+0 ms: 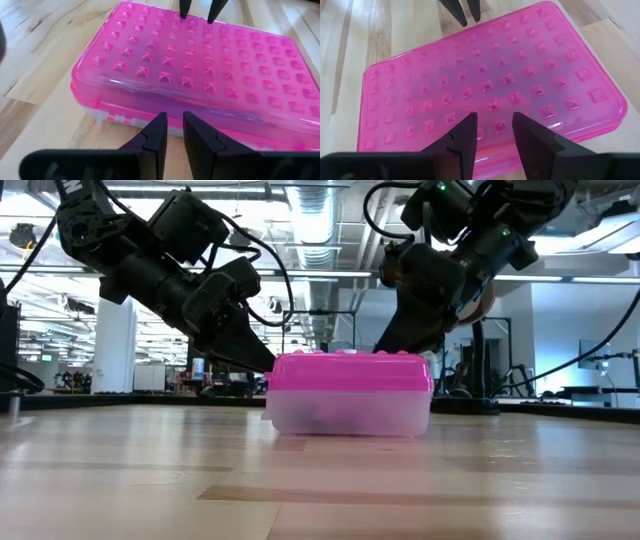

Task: Pick & place school supplies into a supply box
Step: Close the lid of the pink supply box, then return to Home Position

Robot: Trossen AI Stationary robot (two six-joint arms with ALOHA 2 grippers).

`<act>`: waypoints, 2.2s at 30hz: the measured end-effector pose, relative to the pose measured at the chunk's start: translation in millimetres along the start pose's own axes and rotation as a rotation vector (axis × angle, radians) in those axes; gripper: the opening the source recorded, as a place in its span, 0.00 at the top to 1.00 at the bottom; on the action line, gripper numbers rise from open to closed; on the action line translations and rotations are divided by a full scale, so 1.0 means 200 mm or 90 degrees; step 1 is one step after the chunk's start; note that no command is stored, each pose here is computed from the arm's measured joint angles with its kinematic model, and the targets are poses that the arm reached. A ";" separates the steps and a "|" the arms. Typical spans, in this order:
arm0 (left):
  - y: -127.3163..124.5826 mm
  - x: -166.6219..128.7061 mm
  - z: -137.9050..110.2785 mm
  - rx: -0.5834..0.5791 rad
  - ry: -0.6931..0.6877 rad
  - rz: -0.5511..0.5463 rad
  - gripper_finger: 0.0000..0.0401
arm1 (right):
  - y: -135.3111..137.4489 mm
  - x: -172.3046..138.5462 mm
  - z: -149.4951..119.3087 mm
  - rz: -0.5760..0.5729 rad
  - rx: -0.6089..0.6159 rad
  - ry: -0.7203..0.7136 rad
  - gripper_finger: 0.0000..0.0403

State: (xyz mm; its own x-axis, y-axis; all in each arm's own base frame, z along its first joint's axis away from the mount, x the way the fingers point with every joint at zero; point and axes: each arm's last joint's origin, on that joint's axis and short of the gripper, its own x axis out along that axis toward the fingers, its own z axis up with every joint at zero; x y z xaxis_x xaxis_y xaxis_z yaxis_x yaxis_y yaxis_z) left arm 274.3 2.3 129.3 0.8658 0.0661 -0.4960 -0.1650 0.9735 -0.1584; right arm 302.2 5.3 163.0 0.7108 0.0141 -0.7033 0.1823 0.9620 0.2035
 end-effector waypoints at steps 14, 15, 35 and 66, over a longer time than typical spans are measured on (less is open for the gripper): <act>0.00 0.00 0.00 -0.003 0.002 -0.010 0.86 | 0.00 0.00 -0.01 -0.006 0.011 0.010 0.70; 0.00 0.00 0.00 -0.003 0.002 -0.010 0.86 | 0.00 0.00 -0.01 -0.006 0.011 0.011 0.70; -0.01 -0.02 0.03 -0.005 -0.016 -0.029 0.86 | 0.00 0.02 0.00 -0.011 0.016 -0.005 0.70; -0.05 -0.64 0.65 0.089 -0.370 -0.015 0.86 | -0.02 -0.89 0.17 0.003 -0.039 -0.329 0.69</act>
State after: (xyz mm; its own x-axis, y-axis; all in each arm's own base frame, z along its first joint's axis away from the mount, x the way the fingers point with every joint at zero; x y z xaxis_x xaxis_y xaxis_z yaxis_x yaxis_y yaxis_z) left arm 227.0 13.0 305.6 0.9916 0.1143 0.0604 -0.1126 0.9932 -0.0305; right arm 197.6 -10.7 310.9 0.9572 -0.1031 -0.2705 0.1488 0.9768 0.1542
